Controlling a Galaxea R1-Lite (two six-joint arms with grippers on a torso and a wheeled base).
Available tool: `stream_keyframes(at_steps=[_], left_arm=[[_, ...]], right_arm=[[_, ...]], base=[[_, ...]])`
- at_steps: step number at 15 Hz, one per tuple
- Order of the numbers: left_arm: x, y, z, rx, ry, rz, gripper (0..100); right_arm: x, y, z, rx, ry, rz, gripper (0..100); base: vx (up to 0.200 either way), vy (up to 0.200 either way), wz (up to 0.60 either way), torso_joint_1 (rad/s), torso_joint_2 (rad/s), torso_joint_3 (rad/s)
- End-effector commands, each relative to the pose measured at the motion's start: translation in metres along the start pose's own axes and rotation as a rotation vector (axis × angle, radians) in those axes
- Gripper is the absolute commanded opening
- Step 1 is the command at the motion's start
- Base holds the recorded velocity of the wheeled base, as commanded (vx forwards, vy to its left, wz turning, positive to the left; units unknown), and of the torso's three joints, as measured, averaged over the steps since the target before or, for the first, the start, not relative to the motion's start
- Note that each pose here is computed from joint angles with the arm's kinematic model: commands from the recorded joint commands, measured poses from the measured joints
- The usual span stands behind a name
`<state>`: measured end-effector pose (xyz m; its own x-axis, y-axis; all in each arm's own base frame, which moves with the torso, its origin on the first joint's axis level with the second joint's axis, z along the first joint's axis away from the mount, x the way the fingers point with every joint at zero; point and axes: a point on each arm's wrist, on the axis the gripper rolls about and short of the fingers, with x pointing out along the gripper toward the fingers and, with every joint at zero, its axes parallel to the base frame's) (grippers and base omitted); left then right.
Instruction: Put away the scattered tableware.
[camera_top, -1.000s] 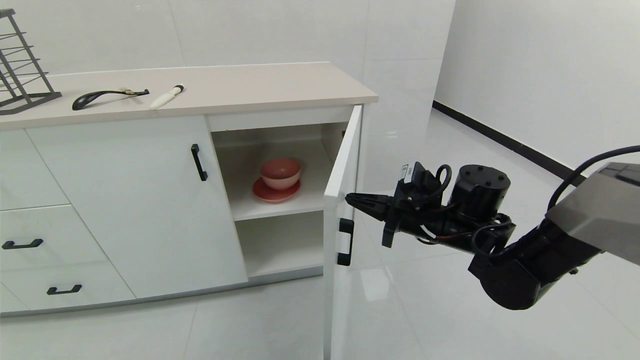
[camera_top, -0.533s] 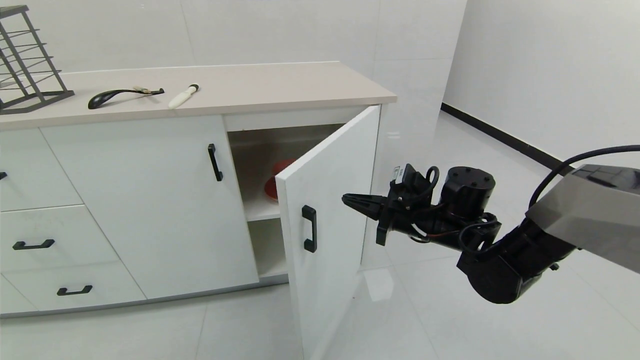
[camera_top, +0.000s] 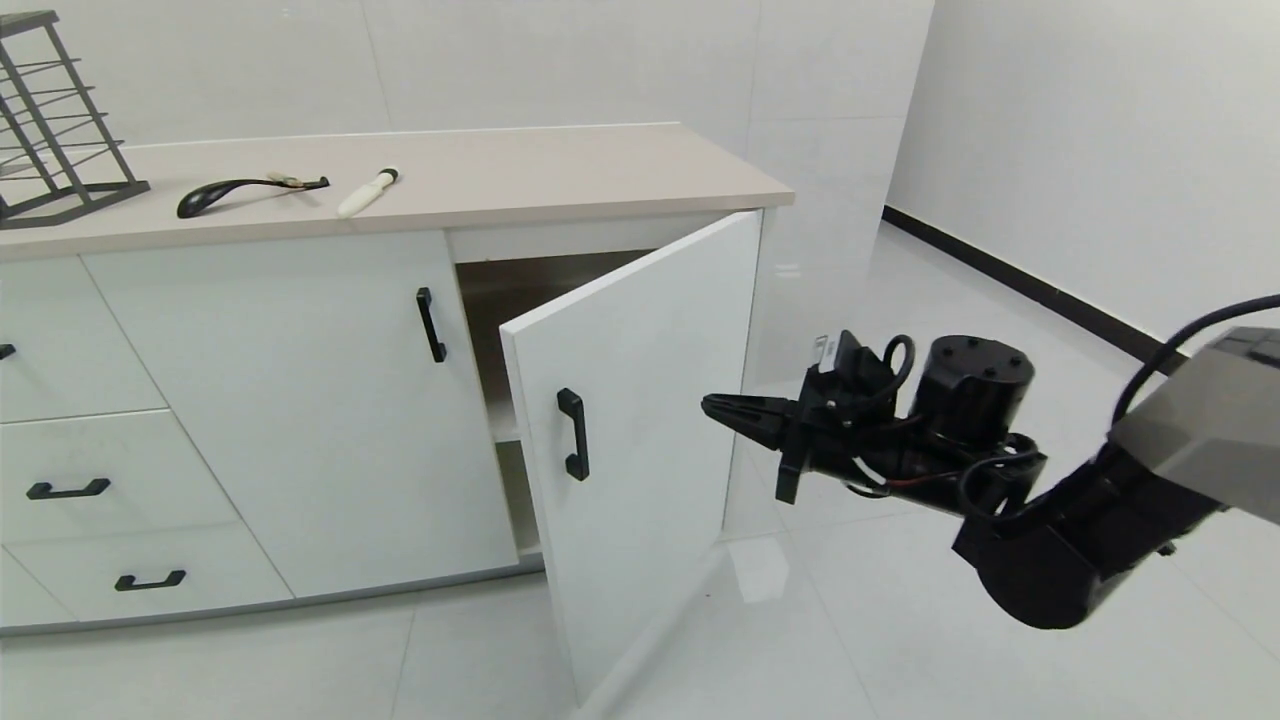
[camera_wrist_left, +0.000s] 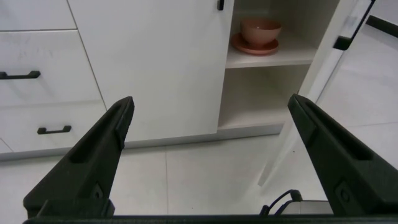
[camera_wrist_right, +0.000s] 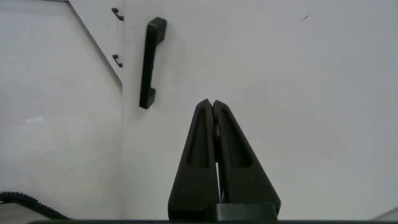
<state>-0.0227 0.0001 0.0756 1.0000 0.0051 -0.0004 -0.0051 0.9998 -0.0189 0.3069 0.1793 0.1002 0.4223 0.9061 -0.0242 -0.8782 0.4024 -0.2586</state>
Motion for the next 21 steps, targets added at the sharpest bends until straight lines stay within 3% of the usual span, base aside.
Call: stream_keyframes(at_steps=[1,3,5,6,8,10,14,16,17,18,19,20,21], left_arm=[[0.000,0.000,0.000,-0.001,0.001,0.001,100],[0.000,0.000,0.000,-0.001,0.001,0.001,100],[0.000,0.000,0.000,-0.004,0.001,0.001,100],[0.000,0.000,0.000,-0.004,0.001,0.003,100],[0.000,0.000,0.000,-0.004,0.001,0.004,100],[0.000,0.000,0.000,-0.004,0.001,0.004,100],[0.000,0.000,0.000,-0.006,0.001,0.006,100],[0.000,0.000,0.000,-0.006,0.001,0.006,100],[0.000,0.000,0.000,-0.006,0.001,0.004,100],[0.000,0.000,0.000,-0.006,0.001,0.006,100],[0.000,0.000,0.000,-0.006,0.001,0.006,100],[0.000,0.000,0.000,-0.006,0.001,0.006,100],[0.000,0.000,0.000,-0.006,0.001,0.006,100]], right_arm=[[-0.055,0.028,0.054,-0.045,-0.054,-0.013,0],[-0.127,0.052,0.090,-0.107,-0.105,-0.113,0],[-0.205,0.068,0.111,-0.224,-0.124,-0.383,0],[-0.232,0.078,0.115,-0.272,-0.104,-0.518,0],[-0.253,0.103,0.115,-0.295,-0.107,-0.610,0],[-0.268,0.146,0.117,-0.332,-0.149,-0.628,0],[-0.286,0.202,0.098,-0.334,-0.179,-0.575,0],[-0.295,0.229,0.077,-0.341,-0.192,-0.560,0],[-0.297,0.230,0.074,-0.324,-0.182,-0.624,0],[-0.297,0.227,0.073,-0.281,-0.165,-0.708,0],[-0.298,0.222,0.056,-0.089,-0.035,-0.931,0],[-0.299,0.221,0.048,-0.023,0.026,-0.987,0],[-0.299,0.223,0.033,0.093,0.149,-1.016,0]], base=[[0.000,0.000,0.00,0.000,0.00,0.000],[0.000,0.000,0.00,0.000,0.00,0.000],[0.000,0.000,0.00,0.000,0.00,0.000],[0.000,0.000,0.00,0.000,0.00,0.000],[0.000,0.000,0.00,0.000,0.00,0.000],[0.000,0.000,0.00,0.000,0.00,0.000],[0.000,0.000,0.00,0.000,0.00,0.000],[0.000,0.000,0.00,0.000,0.00,0.000],[0.000,0.000,0.00,0.000,0.00,0.000],[0.000,0.000,0.00,0.000,0.00,0.000],[0.000,0.000,0.00,0.000,0.00,0.000],[0.000,0.200,0.00,-0.002,0.00,0.012],[0.000,0.200,0.00,0.012,0.00,0.002]])
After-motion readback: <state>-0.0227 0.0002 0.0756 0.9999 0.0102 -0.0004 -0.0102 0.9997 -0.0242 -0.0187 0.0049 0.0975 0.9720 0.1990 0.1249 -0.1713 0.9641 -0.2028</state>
